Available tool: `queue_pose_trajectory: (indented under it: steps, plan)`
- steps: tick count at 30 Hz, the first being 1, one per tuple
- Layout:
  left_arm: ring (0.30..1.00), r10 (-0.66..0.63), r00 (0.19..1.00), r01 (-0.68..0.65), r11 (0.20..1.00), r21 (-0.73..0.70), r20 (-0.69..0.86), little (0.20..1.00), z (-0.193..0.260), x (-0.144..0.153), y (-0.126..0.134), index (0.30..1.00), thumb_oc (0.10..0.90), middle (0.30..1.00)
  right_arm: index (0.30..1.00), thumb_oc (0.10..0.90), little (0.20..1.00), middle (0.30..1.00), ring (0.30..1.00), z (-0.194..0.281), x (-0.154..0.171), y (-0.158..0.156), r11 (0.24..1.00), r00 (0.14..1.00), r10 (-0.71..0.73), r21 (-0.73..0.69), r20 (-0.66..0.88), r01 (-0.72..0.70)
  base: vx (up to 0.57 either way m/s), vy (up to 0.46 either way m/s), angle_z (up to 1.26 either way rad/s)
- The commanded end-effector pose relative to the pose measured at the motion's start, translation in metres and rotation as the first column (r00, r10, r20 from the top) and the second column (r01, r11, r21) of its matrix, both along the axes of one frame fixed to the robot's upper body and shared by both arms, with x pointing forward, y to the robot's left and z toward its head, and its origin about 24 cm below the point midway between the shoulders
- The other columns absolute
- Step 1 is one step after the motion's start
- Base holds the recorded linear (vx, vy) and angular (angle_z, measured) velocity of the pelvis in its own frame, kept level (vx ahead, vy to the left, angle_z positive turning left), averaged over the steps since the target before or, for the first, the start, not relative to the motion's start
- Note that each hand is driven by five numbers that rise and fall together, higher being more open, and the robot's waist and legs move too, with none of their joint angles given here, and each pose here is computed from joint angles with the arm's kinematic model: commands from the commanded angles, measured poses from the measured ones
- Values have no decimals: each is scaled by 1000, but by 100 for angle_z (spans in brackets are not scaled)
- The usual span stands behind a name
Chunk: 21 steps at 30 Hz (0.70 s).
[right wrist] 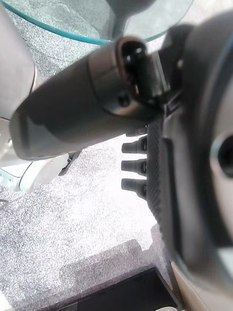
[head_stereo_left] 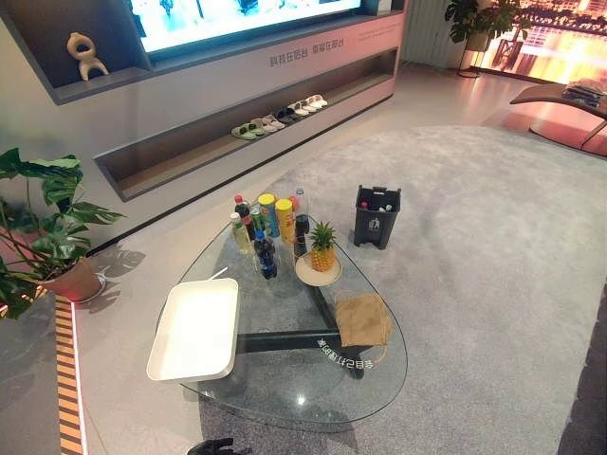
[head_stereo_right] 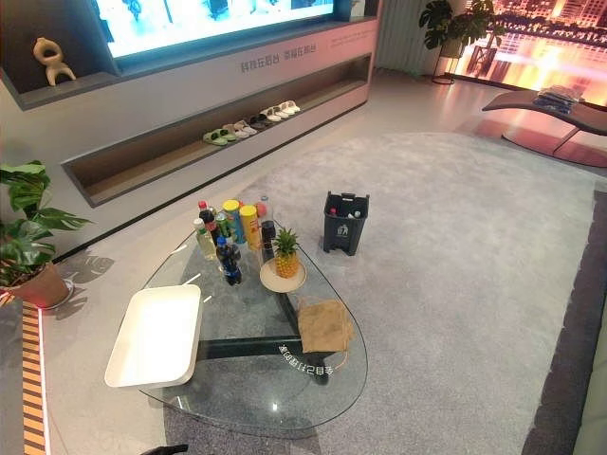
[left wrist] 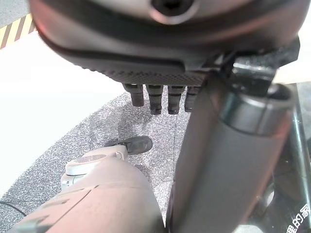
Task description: Wipe the table with a cloth and put it in the basket.
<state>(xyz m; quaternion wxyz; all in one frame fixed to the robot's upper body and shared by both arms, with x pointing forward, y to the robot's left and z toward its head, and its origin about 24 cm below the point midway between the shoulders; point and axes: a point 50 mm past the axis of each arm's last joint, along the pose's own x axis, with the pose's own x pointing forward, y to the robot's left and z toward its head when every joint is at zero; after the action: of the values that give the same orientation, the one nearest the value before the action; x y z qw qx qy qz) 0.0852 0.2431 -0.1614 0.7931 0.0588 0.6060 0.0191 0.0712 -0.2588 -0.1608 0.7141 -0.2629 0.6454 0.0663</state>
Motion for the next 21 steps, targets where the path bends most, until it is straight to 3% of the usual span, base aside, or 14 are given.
queue_pose_trajectory:
  steps: [1,14,21]
  plan:
    - [900,-68,998,68,997,32,-1,900,3,14,1,900,800,900,900,800,900,900,900,4,21,0,999,999,37,-19,32,-37,0,0,0]
    - [900,-32,999,31,998,49,19,900,5,13,9,900,800,900,900,800,900,900,900,7,21,-12,997,998,64,-47,25,-63,31,-3,0]
    - [900,43,961,-62,996,62,274,900,32,89,12,900,800,900,900,800,900,900,900,31,85,-20,992,976,73,-114,204,-50,-252,-1,-1]
